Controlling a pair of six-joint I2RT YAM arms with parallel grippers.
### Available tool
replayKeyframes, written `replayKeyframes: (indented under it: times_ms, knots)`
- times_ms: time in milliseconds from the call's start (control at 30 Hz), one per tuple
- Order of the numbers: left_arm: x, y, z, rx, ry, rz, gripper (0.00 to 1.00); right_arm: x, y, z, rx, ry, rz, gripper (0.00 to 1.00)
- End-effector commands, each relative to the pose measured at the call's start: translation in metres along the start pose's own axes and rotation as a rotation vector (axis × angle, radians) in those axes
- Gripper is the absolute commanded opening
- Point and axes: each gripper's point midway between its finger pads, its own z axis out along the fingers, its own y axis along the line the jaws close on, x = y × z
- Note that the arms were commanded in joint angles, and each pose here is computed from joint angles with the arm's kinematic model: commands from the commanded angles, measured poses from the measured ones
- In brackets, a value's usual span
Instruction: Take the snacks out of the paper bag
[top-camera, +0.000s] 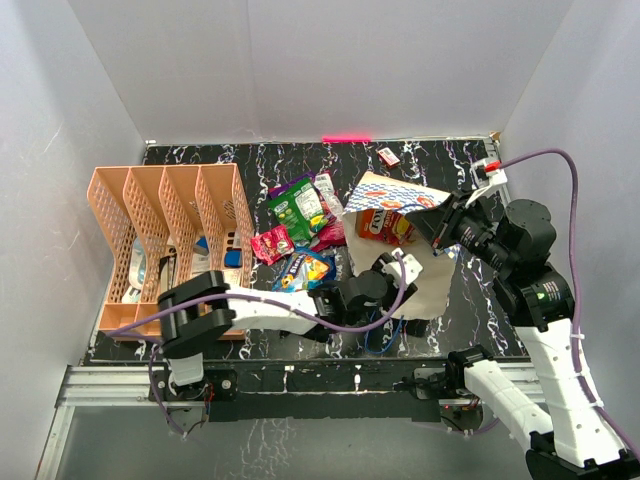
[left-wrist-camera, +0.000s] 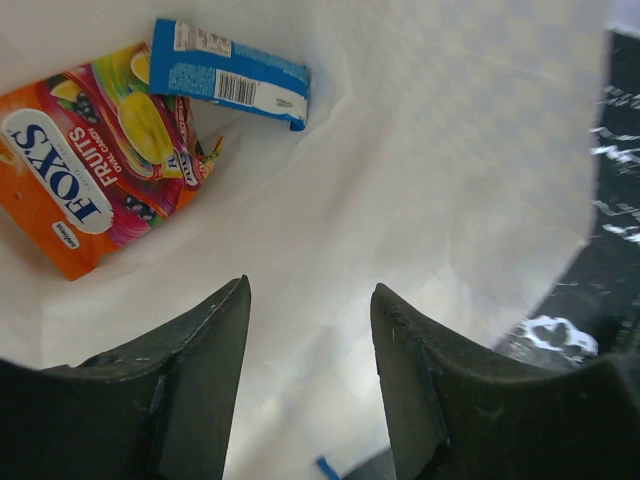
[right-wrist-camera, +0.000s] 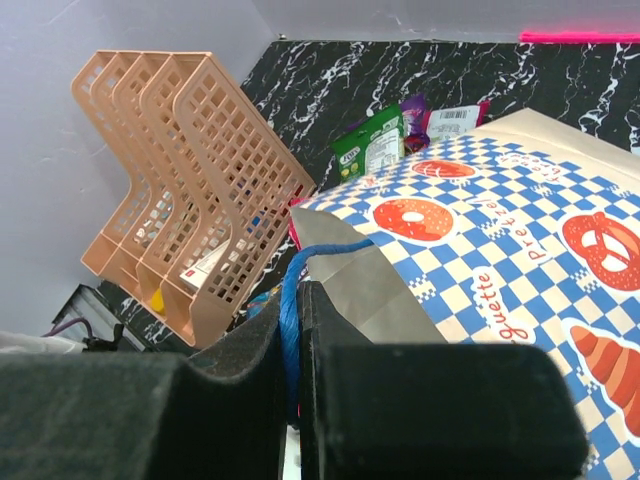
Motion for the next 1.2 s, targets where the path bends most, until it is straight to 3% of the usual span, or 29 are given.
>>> replayKeyframes:
  times_ms: [0,200,600,900,1067,1167]
  knots:
    - [-0.031,0.010,0.027,-0.100,-0.135,0.040,0.43,-0.027,0.021,-0.007,-0.057,-0.058,-0.024,0.08]
    - [-0.011,0.027,0.067,-0.192,-0.111,0.058,0.37,-0.042,0.031,-0.012,-0.078,-0.083,-0.043,0.08]
    - [0.005,0.079,0.129,-0.333,-0.094,0.045,0.68,-0.048,0.034,-0.018,-0.071,-0.082,-0.074,0.08]
    - [0.016,0.066,0.140,-0.274,-0.088,-0.019,0.90,-0.046,0.033,-0.015,-0.073,-0.072,-0.074,0.08]
    - [0.040,0.069,0.147,-0.317,-0.028,0.042,0.90,-0.045,0.033,-0.014,-0.077,-0.066,-0.069,0.08]
    - [0.053,0.081,0.154,-0.397,0.016,0.095,0.84,-0.046,0.034,-0.014,-0.079,-0.067,-0.069,0.08]
